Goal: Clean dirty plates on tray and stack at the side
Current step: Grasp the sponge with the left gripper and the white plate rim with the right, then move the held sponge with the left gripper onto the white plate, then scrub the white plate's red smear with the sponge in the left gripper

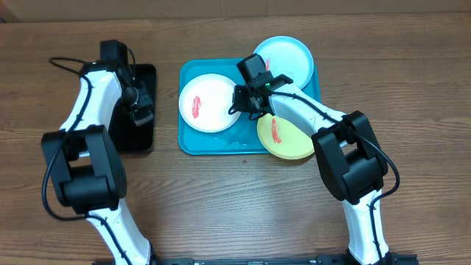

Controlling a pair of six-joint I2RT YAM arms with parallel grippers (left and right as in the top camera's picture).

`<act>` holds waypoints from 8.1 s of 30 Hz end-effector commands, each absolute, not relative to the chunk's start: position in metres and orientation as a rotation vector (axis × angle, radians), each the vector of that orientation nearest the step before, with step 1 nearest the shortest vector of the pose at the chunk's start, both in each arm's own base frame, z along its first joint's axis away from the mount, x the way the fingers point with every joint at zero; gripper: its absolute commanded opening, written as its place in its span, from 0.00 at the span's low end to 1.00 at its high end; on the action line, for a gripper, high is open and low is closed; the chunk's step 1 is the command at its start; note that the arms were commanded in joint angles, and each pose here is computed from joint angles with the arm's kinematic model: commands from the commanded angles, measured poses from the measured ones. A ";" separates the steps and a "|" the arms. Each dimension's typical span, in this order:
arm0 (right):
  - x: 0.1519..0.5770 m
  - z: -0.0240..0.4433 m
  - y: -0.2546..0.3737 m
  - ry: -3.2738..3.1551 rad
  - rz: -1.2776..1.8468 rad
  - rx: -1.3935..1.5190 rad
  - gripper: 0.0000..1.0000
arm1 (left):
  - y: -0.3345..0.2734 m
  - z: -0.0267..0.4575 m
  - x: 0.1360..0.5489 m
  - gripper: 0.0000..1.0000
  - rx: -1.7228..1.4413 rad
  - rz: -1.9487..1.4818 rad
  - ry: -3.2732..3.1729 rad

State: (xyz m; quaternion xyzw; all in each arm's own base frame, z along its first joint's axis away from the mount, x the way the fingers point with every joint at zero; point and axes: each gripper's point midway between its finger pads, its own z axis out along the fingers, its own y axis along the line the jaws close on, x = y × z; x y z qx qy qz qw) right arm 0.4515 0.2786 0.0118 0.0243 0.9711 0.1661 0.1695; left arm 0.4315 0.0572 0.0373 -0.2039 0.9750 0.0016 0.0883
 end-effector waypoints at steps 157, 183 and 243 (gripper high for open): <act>0.427 0.007 0.270 2.932 0.687 0.129 0.04 | -0.171 0.015 0.381 0.04 0.395 -0.438 3.359; 0.427 0.007 0.270 2.931 0.686 0.129 0.04 | -0.098 0.008 0.413 0.04 -0.154 0.339 3.238; 0.420 0.005 0.266 2.965 0.669 0.139 0.04 | -0.108 0.057 0.465 0.04 -0.154 0.150 3.075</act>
